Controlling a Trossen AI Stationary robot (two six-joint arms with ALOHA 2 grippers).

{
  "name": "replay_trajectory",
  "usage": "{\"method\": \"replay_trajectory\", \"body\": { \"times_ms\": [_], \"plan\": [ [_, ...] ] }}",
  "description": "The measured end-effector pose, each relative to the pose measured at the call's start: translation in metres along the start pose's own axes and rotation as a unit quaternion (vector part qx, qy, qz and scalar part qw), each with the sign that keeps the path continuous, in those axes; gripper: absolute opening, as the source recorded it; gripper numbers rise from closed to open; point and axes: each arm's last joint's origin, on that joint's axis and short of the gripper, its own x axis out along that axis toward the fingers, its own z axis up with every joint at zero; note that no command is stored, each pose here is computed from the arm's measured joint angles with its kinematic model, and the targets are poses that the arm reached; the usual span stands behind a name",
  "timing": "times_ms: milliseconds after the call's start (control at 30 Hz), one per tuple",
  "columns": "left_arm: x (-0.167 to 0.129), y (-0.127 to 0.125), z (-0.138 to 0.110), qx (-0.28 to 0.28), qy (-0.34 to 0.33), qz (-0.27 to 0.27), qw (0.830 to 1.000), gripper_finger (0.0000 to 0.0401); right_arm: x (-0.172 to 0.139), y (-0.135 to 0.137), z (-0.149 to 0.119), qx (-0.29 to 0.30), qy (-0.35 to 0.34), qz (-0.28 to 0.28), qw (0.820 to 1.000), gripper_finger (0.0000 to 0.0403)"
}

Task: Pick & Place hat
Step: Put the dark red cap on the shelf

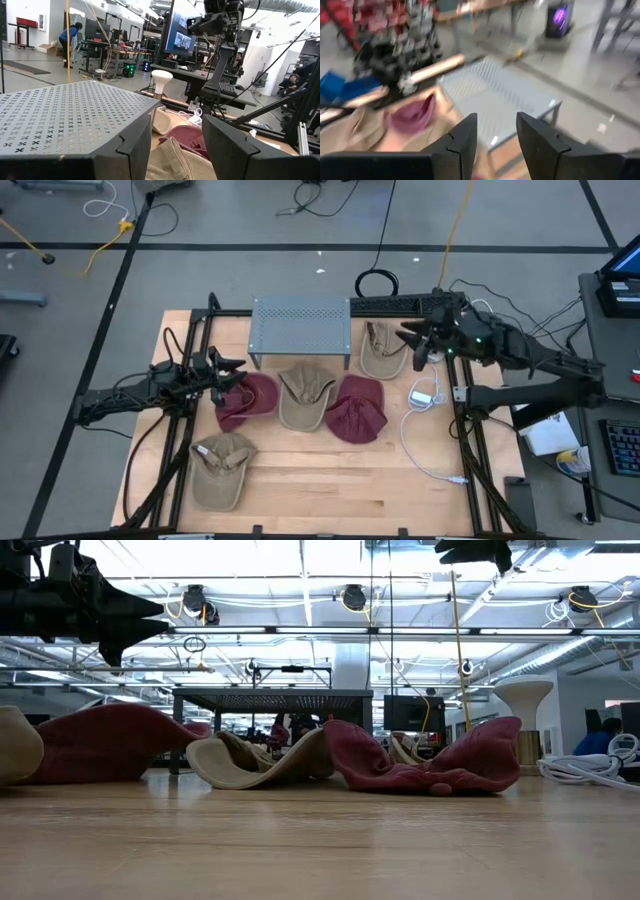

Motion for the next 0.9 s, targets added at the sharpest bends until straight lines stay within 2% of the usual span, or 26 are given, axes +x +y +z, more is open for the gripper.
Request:
{"method": "replay_trajectory", "body": {
  "times_ms": [167,300,500,700,900],
  "plan": [
    [0.000,0.000,0.000,0.000,0.000,0.000,1.000,0.0179,-0.001,0.008,0.018,0.036,0.100,0.007,0.994,0.0130],
    [0.000,0.000,0.000,0.000,0.000,0.000,1.000,0.0179,-0.003,0.012,0.021,0.059,0.189,-0.013,0.980,0.0130],
    [0.000,0.000,0.000,0.000,0.000,0.000,1.000,0.0179,-0.003,0.012,0.010,0.096,0.308,-0.075,0.944,0.0130],
    [0.000,0.000,0.000,0.000,0.000,0.000,1.000,0.0180,-0.002,0.006,-0.008,0.107,0.424,-0.168,0.883,0.0130],
    [0.000,0.000,0.000,0.000,0.000,0.000,1.000,0.0179,0.007,0.009,-0.015,0.135,0.445,-0.164,0.870,0.0130]
  ]
}}
